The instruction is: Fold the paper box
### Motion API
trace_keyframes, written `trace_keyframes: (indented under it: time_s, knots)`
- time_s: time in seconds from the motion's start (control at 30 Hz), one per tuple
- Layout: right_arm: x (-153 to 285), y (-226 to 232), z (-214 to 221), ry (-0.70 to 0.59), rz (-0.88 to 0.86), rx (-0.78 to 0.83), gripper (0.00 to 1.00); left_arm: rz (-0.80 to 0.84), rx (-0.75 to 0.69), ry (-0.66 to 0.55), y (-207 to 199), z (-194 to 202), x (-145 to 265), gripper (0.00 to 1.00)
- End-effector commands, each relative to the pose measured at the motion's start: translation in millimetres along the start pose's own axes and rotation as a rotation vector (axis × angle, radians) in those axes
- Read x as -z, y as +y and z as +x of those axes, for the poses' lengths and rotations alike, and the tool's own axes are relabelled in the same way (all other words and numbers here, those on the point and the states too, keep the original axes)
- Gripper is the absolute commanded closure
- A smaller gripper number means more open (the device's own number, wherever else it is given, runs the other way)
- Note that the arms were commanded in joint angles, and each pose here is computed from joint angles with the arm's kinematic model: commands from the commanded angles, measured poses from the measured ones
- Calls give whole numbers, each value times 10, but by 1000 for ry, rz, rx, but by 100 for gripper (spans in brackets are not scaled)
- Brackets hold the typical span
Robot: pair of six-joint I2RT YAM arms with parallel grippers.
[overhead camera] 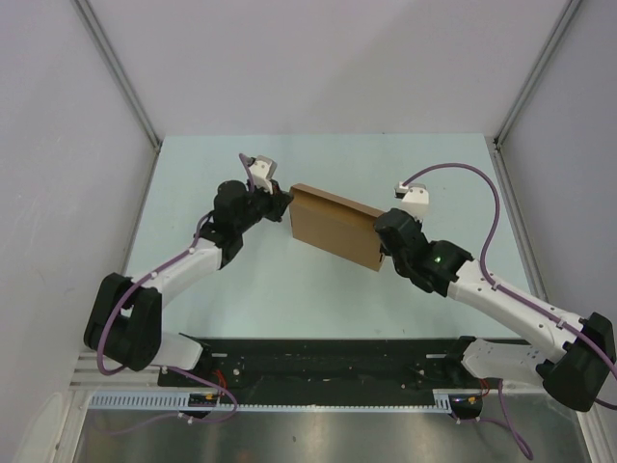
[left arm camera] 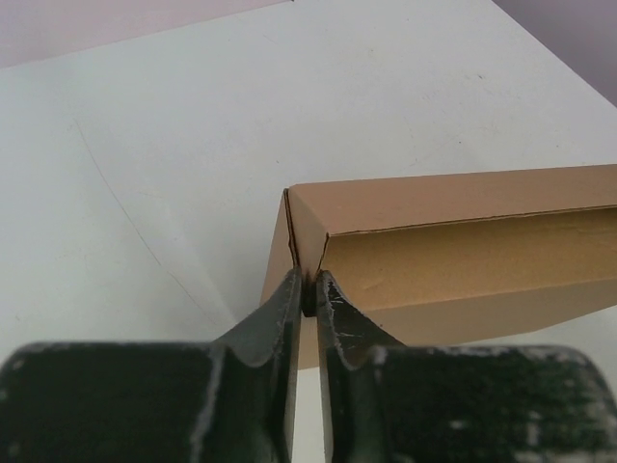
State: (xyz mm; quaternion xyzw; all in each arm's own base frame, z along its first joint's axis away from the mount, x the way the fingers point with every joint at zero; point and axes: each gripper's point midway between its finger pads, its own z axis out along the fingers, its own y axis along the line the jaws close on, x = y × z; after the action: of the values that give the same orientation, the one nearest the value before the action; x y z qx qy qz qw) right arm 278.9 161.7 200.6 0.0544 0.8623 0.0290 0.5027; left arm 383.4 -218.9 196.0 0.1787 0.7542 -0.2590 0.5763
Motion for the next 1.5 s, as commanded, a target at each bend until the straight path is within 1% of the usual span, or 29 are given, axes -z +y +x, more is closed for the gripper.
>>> trace_keyframes:
  time_s: [0.0,0.17,0.27,0.73,0.8,0.9,0.97,1.0,1.2,1.47]
  knots:
    - [14,-114,55,22,35,37,100,-23,27,142,4,367,98,80]
    - [9,-101,41,23,33,38,100,-29,10,116,4,264,138,72]
    - [6,-91,35,23,31,38,100,-34,2,99,9,197,159,69]
    - [9,-78,23,26,32,42,100,-8,-7,5,-52,-193,144,69]
    - [6,-82,11,24,33,40,100,2,-7,-3,-72,-232,152,66]
    - [6,-81,-2,23,34,38,100,20,-8,-11,-111,-276,163,57]
    - [7,-77,1,24,31,38,100,27,-12,-16,-131,-295,178,53]
    - [2,-71,-1,24,31,38,100,23,-11,-18,-117,-303,182,52]
    - [-7,-58,2,27,29,41,100,16,15,-48,-74,-384,198,52]
    - [-2,-59,6,29,29,37,100,35,28,-92,-49,-545,172,59]
